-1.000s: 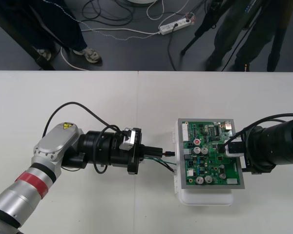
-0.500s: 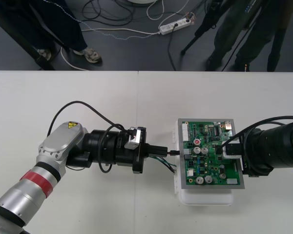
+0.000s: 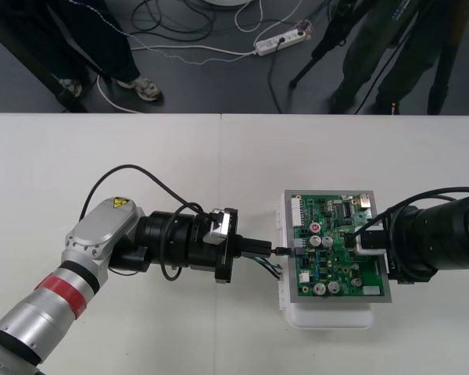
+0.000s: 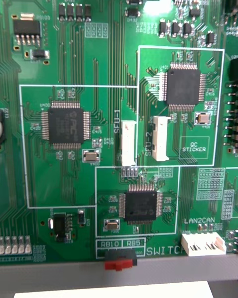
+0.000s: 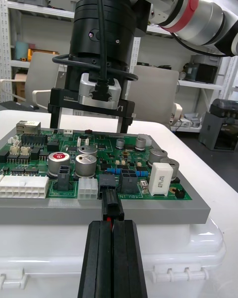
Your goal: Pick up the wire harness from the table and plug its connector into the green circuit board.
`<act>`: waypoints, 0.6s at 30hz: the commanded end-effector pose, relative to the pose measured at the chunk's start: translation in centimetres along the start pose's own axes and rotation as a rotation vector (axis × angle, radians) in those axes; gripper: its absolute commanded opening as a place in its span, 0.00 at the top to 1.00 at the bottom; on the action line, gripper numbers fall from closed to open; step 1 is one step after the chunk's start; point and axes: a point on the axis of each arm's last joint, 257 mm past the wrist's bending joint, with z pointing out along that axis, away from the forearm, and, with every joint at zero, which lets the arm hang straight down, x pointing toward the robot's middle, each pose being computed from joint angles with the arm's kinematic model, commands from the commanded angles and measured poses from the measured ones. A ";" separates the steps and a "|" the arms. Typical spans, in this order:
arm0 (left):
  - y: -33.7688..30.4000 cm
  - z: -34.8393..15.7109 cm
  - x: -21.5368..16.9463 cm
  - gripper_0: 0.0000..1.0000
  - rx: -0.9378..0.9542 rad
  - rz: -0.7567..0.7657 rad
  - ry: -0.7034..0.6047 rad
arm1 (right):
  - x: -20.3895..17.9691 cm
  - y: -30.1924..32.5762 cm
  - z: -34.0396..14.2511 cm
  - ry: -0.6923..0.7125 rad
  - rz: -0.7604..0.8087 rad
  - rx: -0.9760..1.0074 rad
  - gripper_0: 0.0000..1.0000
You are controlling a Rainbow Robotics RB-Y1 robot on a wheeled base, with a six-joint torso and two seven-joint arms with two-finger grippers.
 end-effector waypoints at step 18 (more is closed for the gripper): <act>1.0 2.6 -1.5 1.00 0.011 0.081 -0.016 | -1.5 0.3 0.0 -0.018 0.027 0.008 0.00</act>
